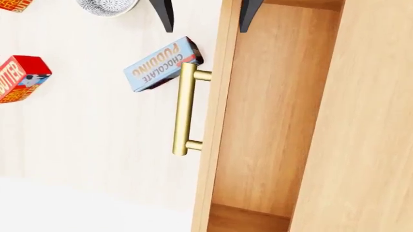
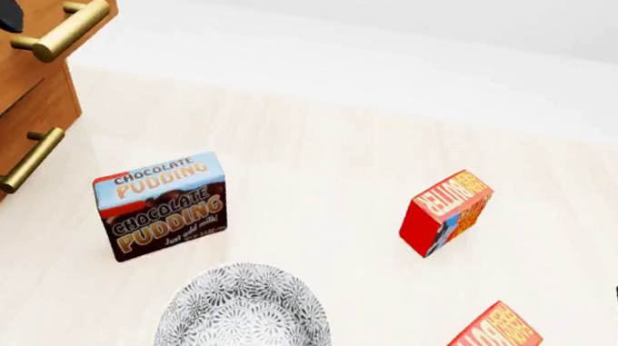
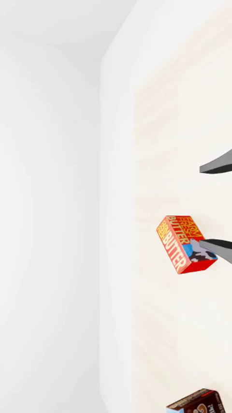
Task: Put the butter at the front in the top drawer of the cabinet and close it.
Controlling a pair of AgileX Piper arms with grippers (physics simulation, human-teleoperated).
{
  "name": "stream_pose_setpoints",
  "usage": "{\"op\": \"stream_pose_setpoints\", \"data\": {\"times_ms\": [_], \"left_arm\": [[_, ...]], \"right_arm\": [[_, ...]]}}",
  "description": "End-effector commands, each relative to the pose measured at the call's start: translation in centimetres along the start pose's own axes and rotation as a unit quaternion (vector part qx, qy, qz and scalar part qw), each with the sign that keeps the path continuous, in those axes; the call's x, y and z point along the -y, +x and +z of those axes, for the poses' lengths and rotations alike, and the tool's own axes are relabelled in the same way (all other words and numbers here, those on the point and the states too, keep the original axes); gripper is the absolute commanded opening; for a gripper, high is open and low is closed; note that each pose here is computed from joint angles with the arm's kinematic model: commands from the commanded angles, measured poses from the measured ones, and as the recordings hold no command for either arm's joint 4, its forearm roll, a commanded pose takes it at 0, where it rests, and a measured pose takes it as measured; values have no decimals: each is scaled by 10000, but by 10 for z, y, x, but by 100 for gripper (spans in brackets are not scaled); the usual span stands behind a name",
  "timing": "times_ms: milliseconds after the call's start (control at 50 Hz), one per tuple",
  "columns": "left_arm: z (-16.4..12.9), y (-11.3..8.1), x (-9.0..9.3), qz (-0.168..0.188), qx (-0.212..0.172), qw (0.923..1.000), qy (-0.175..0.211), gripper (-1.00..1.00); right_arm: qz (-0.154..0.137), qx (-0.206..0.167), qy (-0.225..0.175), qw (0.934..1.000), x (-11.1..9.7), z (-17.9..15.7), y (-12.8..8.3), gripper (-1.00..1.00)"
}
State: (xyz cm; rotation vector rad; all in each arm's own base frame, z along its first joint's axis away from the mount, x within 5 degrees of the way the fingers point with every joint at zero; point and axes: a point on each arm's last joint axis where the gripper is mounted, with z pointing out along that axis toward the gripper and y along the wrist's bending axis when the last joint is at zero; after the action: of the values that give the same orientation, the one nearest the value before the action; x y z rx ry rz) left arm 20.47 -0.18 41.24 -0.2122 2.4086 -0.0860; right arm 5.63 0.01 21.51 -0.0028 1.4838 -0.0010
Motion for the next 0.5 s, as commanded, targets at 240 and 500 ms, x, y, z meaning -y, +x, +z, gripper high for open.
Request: {"op": "stream_pose_setpoints", "data": {"times_ms": [240,500], "left_arm": [[36,-5,19,140,-181,9995,226,100],[41,-11,36,302,-193,9984,428,100]], "right_arm": [[4,-1,2,10000,0,0,0,100],[3,-1,3,10000,0,0,0,100]]}}
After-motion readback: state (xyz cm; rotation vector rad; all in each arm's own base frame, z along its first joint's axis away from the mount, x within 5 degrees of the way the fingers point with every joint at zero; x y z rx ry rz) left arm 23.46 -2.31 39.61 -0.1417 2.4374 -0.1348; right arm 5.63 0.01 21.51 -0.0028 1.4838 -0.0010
